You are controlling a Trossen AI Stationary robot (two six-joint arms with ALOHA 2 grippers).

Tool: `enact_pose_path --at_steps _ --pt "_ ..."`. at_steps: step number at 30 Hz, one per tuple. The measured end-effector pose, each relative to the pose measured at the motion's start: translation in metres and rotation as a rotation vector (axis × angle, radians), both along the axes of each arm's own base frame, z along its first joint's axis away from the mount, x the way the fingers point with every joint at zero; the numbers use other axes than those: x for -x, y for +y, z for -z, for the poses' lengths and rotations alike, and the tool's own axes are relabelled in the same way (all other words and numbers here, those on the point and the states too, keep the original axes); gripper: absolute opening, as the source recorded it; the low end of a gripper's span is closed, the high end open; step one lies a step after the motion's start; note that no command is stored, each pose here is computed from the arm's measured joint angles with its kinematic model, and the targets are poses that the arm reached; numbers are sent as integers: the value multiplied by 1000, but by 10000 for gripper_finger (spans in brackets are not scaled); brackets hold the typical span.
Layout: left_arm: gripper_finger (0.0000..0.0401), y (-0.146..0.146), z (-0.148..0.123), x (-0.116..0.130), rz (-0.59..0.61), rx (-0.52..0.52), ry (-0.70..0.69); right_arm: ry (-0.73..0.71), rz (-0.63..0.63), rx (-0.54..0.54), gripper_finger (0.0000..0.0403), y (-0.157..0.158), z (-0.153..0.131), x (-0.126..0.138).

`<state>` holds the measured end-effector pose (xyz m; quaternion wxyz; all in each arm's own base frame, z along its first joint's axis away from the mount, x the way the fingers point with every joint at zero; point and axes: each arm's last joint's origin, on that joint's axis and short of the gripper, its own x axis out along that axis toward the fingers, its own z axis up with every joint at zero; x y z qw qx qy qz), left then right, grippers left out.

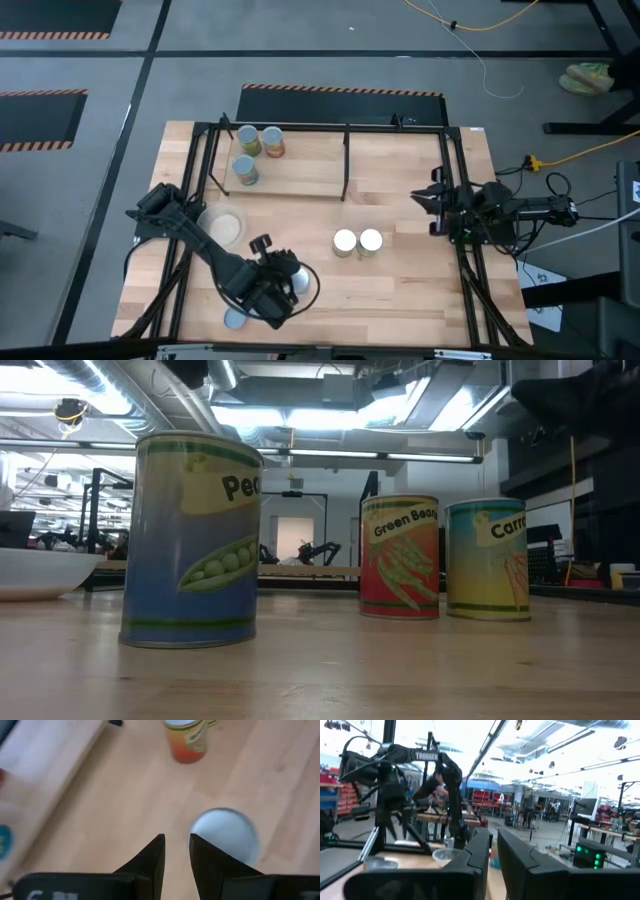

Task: Pick and place cans onto a shelf
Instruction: Put the green beans can on the shelf

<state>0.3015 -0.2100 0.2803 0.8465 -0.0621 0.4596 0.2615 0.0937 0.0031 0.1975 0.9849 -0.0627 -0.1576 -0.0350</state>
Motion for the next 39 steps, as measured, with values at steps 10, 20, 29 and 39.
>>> enact_pose_path --at_steps 10,20,29,39 --pt "82 -12 -2 -1 -2 72 -82 -80 -2 -159 133 -2 -24 7" --pt "82 -12 -2 -2 -2 72 -84 47 -24 -175 175 0 -67 -8" --pt "82 -12 -2 -2 4 66 -82 371 2 -152 171 3 -104 -56" --pt "82 -12 -2 -2 5 66 -82 677 -125 -56 171 11 -115 -118"
